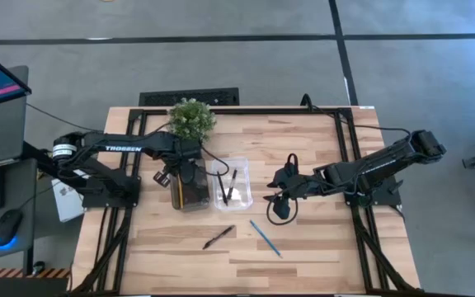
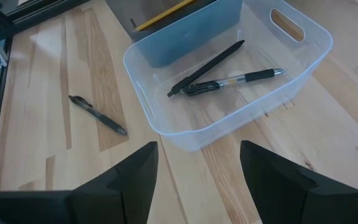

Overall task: Sort pens & pencils
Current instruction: Put the black-white pen into the transparent bin

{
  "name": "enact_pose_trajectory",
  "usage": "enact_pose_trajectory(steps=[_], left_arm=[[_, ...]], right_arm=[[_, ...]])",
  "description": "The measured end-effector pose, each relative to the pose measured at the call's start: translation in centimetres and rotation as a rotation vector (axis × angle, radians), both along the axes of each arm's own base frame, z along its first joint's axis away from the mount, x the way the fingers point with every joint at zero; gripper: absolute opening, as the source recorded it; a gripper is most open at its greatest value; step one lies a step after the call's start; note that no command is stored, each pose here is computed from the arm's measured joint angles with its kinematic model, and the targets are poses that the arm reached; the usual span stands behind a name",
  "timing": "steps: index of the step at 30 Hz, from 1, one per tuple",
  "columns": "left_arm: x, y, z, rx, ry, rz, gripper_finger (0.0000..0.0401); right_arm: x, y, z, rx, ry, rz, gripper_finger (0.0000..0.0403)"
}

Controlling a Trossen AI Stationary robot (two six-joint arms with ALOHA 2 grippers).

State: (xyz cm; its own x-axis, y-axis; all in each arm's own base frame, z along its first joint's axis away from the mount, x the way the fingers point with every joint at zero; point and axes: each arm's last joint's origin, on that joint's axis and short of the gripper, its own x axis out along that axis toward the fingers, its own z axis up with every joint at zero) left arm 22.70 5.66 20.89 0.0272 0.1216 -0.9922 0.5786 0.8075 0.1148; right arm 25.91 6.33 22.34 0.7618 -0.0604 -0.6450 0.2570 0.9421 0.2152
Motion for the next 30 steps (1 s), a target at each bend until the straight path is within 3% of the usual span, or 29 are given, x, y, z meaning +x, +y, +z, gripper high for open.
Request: enact_pose_trajectory(steps=[6,10,16,21,30], left_arm=[[-0.6,-0.1,3.8,0.037,-0.180,0.053,0.0034],[-1.6,-0.4,7.0,0.048,-0.412,0.139,0.0034],[-3.5,-1.5,10.8,-0.209,-0.744,0.256,0.0034],[-4.8,-2.1,12.2,-0.315,-0.837,0.351,0.0034],[-5.2,-2.3,12.6,-0.343,-0.869,0.396,0.0046]], right_arm=[[0.0,0.0,0.0,0.000,-0.001,0.000,0.0249],[0.0,0.0,0.0,0.000,-0.001,0.000,0.0249],[0.0,0.0,0.0,-0.001,0.002,0.000,0.0249],[0.0,0.0,0.0,-0.001,0.002,0.000,0.0249],[0.0,0.0,0.0,-0.001,0.006,0.000,0.0249]])
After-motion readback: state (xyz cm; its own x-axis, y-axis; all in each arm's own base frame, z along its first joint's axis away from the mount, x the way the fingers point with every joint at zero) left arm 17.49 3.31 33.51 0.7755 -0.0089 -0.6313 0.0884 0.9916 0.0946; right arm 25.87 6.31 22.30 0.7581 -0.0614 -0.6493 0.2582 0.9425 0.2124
